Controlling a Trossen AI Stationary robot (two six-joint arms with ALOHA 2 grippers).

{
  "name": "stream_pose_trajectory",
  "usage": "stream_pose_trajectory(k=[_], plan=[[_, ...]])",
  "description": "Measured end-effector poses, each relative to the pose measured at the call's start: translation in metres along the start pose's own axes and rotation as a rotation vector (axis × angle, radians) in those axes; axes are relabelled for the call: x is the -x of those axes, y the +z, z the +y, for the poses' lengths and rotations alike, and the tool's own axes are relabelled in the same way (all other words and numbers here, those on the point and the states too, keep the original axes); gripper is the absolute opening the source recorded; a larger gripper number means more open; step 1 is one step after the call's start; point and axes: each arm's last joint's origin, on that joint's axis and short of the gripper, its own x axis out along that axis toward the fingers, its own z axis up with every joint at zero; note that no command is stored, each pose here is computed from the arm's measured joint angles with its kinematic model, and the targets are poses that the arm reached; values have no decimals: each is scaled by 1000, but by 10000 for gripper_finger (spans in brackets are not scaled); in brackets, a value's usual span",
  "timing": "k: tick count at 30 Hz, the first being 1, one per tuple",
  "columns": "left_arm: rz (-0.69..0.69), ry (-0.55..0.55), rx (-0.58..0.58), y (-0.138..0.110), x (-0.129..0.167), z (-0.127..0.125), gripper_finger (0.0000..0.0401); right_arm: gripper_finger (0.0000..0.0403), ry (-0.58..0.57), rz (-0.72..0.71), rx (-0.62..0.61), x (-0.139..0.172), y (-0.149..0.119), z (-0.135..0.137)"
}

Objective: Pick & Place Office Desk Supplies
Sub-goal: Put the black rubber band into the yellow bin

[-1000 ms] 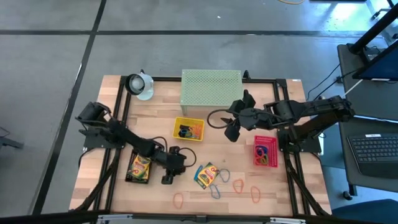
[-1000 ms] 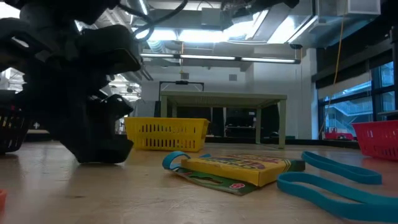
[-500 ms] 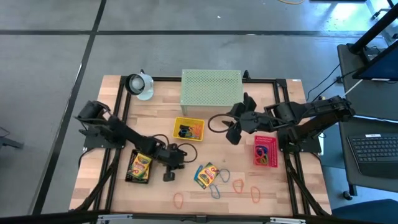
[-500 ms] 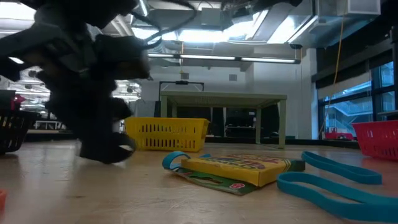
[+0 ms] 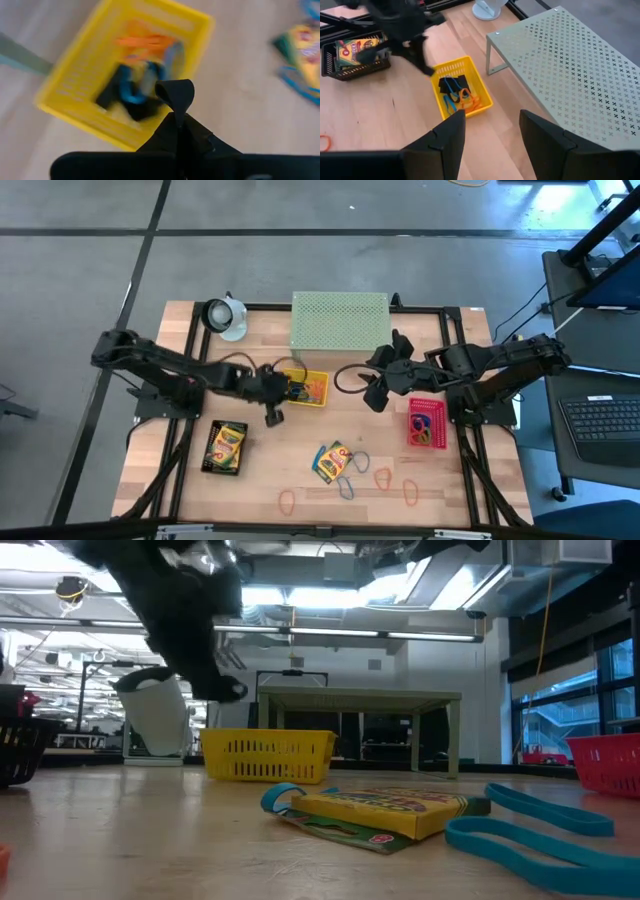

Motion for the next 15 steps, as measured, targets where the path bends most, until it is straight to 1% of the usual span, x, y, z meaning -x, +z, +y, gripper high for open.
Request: stream_pose_trajectory(k=[3, 5, 7, 9, 12, 15], plan=[[-12, 24, -12, 8, -5, 17, 3, 190, 0, 0, 0, 0, 0, 0], [6, 51, -10, 10, -12, 28, 3, 190, 0, 0, -7, 0, 0, 0], [15, 52, -1, 11, -15, 36, 3, 190, 1, -1, -22, 0, 0, 0], [-4, 33, 16, 16, -17, 42, 3, 190, 1, -1, -29, 0, 0, 0], [5, 26, 29, 16, -21, 47, 5, 190, 1, -1, -44, 0, 0, 0], [-2, 3, 18, 18, -22, 49, 20, 190, 1, -1, -53, 0, 0, 0]])
